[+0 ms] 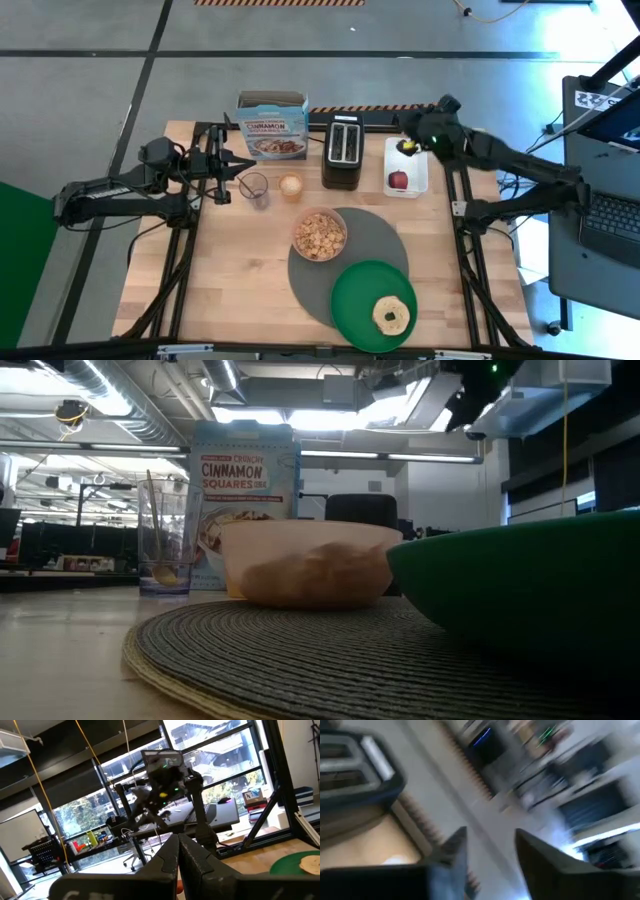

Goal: Arrange a breakfast setting
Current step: Put the red apple on the green plate

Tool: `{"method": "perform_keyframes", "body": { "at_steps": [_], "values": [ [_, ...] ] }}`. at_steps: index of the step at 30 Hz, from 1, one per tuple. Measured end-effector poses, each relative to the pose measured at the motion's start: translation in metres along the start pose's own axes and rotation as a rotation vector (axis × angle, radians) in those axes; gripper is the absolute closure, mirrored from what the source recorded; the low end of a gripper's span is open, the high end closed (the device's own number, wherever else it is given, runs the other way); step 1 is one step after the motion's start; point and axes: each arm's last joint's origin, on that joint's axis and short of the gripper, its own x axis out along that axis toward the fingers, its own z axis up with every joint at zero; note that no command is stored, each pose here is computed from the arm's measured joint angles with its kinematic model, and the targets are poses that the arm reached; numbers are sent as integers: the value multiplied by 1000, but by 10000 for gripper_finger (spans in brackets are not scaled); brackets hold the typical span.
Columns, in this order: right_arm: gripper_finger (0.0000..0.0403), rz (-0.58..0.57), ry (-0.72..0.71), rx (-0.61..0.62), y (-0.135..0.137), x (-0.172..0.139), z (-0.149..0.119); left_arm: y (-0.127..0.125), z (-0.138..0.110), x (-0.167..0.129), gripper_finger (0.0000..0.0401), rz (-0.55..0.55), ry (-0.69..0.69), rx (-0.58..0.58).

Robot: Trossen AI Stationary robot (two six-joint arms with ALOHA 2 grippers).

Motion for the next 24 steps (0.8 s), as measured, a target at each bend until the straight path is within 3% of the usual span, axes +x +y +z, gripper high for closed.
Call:
{"method": "perform_keyframes", "body": {
  "at_steps": [4, 7, 9, 11, 16, 19, 24],
  "values": [
    [154, 123, 105, 80, -7, 23, -9, 0, -1, 1, 401, -2, 5, -1],
    [57, 146, 159, 119, -9, 40, -14, 0, -2, 2, 401, -3, 9, -2],
    [18, 138, 221, 174, -7, 51, -18, 0, -2, 3, 401, -3, 10, -3],
    [27, 133, 299, 229, -7, 61, -25, 0, -2, 3, 401, -3, 11, -3],
    [94, 177, 401, 406, 1, 78, -35, 0, -2, 3, 401, -3, 11, -8],
    [121, 281, 390, 433, 8, 80, -32, 0, -2, 3, 401, -4, 12, -8],
    [142, 555, 383, 469, 16, 79, -31, 0, -3, 4, 401, -5, 16, -6]
  ]
}}
